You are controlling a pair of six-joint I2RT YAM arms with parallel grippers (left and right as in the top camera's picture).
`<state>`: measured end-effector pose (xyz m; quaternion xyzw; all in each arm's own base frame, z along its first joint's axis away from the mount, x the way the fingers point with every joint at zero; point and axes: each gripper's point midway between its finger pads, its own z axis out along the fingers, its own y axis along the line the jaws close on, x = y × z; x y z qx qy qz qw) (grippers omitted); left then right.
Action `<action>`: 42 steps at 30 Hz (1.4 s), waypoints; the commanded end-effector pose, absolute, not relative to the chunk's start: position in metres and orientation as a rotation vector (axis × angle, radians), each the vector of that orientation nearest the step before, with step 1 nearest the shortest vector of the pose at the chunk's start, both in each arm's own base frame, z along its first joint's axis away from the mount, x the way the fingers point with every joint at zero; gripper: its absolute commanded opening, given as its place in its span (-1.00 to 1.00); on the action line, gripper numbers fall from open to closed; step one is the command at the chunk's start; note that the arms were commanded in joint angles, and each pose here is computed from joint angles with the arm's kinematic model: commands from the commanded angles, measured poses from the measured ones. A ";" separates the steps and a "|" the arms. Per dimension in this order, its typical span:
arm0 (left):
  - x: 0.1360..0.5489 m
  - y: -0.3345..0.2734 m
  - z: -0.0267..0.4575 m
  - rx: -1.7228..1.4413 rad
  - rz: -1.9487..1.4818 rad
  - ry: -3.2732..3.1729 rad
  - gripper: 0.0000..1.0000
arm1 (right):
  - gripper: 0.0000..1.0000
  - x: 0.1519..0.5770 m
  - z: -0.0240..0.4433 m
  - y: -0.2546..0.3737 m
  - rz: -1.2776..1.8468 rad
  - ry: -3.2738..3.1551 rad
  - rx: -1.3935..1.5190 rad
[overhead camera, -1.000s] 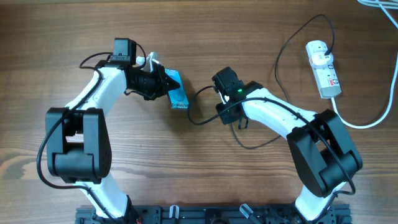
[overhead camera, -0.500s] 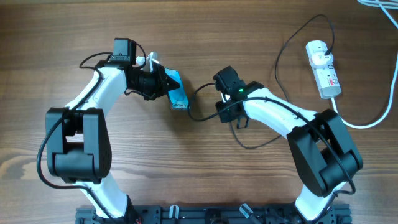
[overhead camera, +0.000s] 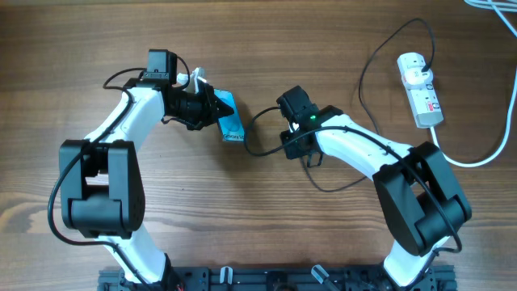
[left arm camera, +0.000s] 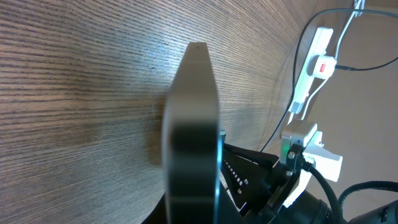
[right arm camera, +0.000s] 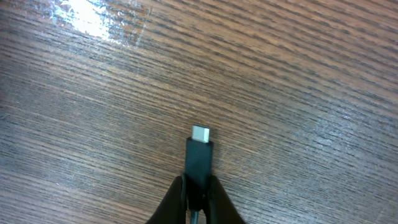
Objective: Plug charger to phone and switch on socket
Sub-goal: 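Close the right gripper on the USB-C plug's black housing, then lift the plug with the right gripper toward the phone's bottom port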
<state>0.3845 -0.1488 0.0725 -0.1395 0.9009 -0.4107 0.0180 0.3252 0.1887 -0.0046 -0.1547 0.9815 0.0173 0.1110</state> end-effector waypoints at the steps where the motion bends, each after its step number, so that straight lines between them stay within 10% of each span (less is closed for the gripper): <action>1: 0.385 -0.151 0.078 -0.394 -1.320 2.775 -0.92 | -0.91 0.305 -0.028 0.177 -0.004 2.970 -0.464; 11: 0.385 -0.151 0.078 -0.394 -1.319 2.775 -0.92 | -0.89 0.301 -0.029 0.175 -0.010 2.990 -0.457; 14: 0.385 -0.151 0.078 -0.394 -1.320 2.775 -0.92 | -0.38 0.301 -0.029 0.175 -0.010 2.991 -0.455; 17: 0.385 -0.151 0.078 -0.394 -1.320 2.775 -0.92 | -0.32 0.299 -0.029 0.174 -0.013 3.001 -0.434; 27: 0.385 -0.151 0.078 -0.393 -1.319 2.775 -0.92 | -0.91 0.299 -0.029 0.174 -0.014 3.002 -0.435; 42: 0.396 -0.175 0.125 -0.091 -1.646 2.511 -0.92 | -0.92 0.307 0.021 0.211 0.410 2.923 -0.588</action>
